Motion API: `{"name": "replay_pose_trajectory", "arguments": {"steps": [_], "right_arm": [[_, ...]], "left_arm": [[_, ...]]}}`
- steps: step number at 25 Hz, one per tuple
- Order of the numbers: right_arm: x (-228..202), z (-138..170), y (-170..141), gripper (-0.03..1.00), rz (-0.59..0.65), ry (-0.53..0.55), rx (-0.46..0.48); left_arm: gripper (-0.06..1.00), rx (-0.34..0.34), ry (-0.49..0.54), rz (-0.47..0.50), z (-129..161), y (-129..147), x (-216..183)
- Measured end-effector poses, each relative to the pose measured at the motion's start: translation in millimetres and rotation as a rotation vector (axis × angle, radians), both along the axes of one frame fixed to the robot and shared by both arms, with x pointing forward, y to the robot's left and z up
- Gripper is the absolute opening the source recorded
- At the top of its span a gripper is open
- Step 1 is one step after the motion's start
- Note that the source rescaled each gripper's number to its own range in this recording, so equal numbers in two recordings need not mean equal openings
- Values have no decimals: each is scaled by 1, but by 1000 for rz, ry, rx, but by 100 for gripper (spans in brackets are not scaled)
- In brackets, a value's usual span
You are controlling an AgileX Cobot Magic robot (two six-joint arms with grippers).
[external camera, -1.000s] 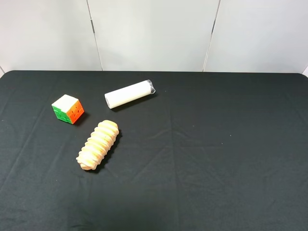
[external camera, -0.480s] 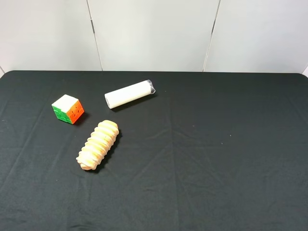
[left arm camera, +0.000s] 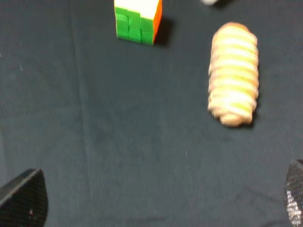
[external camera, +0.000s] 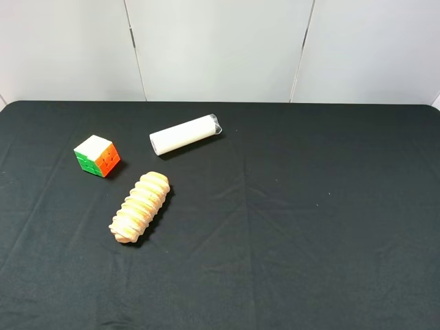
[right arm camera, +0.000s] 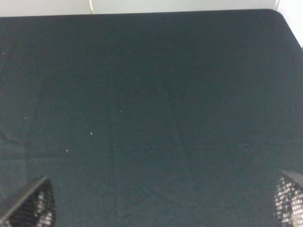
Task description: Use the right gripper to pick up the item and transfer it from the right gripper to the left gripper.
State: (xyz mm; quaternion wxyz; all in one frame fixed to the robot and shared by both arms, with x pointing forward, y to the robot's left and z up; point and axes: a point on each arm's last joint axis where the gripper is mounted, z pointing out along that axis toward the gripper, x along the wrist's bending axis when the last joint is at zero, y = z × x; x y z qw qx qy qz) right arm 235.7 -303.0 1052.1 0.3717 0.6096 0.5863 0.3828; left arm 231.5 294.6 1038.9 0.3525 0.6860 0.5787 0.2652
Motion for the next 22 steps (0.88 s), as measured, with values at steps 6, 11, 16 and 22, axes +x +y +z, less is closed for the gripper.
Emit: {"name": "replay_pose_trajectory", "arguments": {"steps": [6, 11, 16, 22], "right_arm": [[0, 0, 0, 100, 0, 0, 0], [0, 0, 0, 100, 0, 0, 0], [0, 0, 0, 100, 0, 0, 0], [0, 0, 0, 100, -16, 0, 0]], "left_arm": [[100, -2, -12, 0, 0, 0, -1], [100, -2, -12, 0, 0, 0, -1], [100, -2, -12, 4, 0, 0, -1], [100, -4, -39, 71, 0, 0, -4]]}}
